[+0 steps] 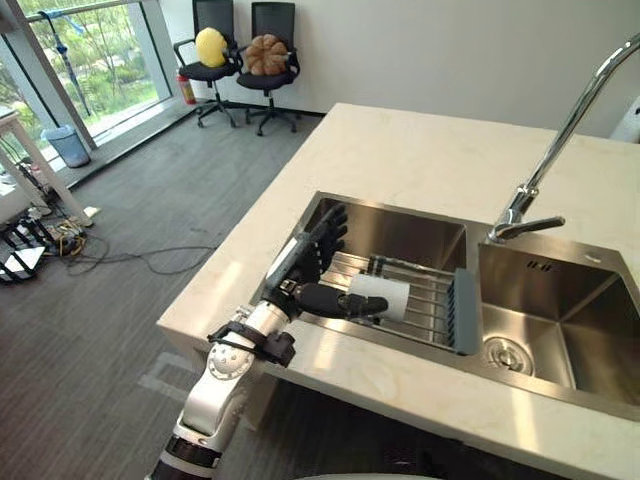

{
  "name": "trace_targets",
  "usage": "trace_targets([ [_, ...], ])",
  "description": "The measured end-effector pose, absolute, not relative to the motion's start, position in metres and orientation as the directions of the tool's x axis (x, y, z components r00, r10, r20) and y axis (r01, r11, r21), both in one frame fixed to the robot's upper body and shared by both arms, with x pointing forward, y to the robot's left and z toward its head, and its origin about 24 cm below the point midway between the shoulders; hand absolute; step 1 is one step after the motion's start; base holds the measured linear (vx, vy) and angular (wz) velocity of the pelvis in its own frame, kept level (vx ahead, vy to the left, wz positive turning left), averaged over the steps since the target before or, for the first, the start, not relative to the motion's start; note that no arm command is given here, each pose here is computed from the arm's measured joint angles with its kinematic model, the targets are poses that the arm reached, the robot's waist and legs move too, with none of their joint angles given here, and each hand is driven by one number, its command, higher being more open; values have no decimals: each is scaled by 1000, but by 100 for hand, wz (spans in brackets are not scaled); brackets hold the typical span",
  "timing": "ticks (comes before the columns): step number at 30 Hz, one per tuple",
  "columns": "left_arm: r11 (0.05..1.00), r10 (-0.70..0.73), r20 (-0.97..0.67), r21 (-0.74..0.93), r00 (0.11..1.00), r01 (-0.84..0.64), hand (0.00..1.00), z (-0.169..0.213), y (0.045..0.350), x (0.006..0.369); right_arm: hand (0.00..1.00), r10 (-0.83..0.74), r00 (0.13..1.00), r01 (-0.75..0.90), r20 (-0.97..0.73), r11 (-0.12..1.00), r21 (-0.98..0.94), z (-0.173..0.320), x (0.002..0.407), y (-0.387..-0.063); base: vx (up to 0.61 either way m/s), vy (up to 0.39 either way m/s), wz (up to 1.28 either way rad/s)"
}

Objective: Walk over to the sink, pick up the cup, carry it to the dishwasher, place the cup inside the dishwasher, then close the dishwasher door

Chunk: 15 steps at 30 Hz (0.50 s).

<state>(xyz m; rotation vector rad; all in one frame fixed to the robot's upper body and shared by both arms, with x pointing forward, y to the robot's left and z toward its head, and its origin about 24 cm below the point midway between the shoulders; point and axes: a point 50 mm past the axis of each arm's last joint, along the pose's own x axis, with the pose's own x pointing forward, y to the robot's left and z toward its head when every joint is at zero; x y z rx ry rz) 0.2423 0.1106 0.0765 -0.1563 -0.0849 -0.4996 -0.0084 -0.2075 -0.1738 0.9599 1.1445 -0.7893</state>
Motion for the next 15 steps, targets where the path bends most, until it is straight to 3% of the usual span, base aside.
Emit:
trace_targets([
  [4, 850, -482, 168, -148, 860, 505, 100, 85, 102, 243, 100, -31, 224, 888, -974, 419, 191, -173, -11, -212, 169, -96, -24],
  [10, 862, -491, 176, -42, 853, 504, 100, 87, 108, 242, 100, -37, 233, 868, -972, 458, 191, -172, -5, -220, 29, 10, -10],
  [15, 861, -498, 165, 216, 852, 461, 100, 87, 118, 240, 100, -32, 241, 866, -970, 458, 201, -172, -6, -220, -75, 2, -3],
])
